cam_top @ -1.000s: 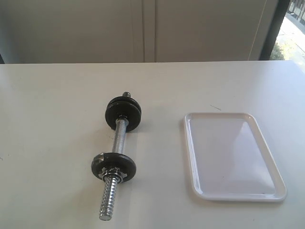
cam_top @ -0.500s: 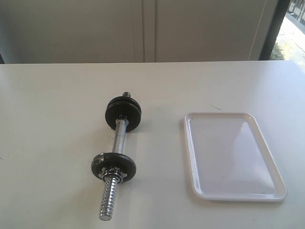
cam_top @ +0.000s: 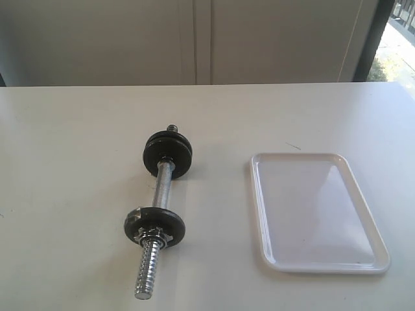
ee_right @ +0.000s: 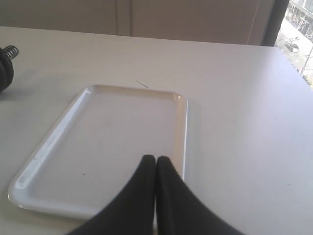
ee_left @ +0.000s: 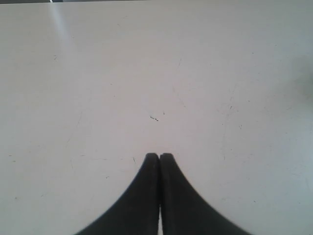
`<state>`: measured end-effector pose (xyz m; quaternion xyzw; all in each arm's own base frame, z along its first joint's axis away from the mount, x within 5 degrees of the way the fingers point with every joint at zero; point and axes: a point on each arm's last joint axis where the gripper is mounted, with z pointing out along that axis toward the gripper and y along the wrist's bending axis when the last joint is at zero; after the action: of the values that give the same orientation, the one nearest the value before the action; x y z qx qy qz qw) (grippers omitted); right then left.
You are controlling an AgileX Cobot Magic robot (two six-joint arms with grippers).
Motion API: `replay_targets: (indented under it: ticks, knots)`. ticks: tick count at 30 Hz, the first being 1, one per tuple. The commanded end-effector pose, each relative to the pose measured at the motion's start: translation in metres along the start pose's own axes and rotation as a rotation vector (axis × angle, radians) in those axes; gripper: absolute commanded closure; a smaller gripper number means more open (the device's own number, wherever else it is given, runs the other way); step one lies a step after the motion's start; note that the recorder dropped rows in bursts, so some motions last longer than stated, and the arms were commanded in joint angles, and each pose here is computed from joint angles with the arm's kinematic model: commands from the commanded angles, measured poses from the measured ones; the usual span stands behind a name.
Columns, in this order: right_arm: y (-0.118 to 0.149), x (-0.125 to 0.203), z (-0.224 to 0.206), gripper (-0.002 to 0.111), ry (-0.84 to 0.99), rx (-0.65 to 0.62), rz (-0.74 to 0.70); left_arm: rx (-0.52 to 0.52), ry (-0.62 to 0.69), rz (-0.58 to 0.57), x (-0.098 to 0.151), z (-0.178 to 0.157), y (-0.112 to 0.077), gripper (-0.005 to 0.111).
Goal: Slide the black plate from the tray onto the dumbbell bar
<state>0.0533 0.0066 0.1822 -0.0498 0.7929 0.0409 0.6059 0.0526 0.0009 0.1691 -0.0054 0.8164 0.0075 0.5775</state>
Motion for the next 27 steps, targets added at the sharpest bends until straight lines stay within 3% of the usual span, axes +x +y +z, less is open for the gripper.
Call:
replay_targets:
  ticks: [1,27]
  knots:
    - [-0.0015,0.0006,-0.0002,0.108,-0.003,0.026,0.001,-0.003,-0.007,0.001,0.0002,0.0,0.0002,0.107]
    - [-0.0018,0.0,-0.0003,0.108,-0.009,0.032,0.002,-0.003,-0.007,0.001,0.0002,0.0,0.0002,0.107]
